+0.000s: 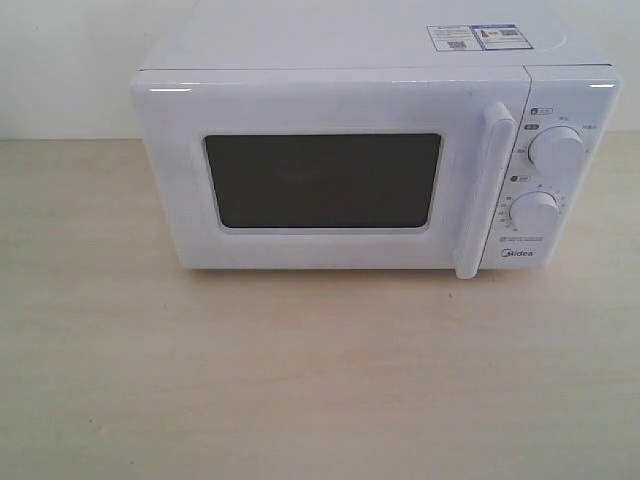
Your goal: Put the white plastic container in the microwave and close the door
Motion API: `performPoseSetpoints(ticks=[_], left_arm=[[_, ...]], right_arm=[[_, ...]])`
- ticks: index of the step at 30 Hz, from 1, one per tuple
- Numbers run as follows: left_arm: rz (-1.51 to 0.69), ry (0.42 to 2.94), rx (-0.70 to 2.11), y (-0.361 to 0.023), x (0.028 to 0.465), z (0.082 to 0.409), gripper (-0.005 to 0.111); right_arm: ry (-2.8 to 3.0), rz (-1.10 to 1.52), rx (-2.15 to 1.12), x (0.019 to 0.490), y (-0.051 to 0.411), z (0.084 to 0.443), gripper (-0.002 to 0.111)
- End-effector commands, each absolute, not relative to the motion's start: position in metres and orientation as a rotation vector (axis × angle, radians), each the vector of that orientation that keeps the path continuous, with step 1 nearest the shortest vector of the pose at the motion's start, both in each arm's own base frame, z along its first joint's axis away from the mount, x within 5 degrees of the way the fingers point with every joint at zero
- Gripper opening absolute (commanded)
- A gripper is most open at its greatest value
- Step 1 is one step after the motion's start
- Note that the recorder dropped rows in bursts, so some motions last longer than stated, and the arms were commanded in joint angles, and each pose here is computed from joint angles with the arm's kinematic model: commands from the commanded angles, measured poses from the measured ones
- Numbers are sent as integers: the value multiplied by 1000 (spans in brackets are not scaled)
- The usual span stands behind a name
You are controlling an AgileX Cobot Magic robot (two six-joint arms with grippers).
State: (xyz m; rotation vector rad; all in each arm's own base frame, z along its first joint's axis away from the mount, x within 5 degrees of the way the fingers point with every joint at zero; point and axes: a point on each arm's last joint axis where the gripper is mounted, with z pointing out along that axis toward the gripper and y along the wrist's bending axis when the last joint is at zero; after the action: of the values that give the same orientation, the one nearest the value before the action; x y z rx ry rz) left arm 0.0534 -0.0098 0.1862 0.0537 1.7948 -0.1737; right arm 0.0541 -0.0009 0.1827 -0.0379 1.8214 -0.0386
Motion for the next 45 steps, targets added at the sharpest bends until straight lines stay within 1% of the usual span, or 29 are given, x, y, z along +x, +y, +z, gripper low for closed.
performPoseSetpoints(ticks=[1, 8, 15, 45], left_arm=[[-170, 1788, 51, -9, 54, 186, 4], [-166, 1789, 46, -9, 54, 186, 4], [-96, 1787, -41, -4, 54, 186, 4], [-96, 1787, -41, -4, 54, 186, 4]], right_arm=[[1806, -46, -44, 54, -1, 184, 0], [1806, -46, -44, 54, -1, 184, 0], [1806, -46, -44, 54, -1, 184, 0], [1805, -46, -44, 54, -1, 184, 0]])
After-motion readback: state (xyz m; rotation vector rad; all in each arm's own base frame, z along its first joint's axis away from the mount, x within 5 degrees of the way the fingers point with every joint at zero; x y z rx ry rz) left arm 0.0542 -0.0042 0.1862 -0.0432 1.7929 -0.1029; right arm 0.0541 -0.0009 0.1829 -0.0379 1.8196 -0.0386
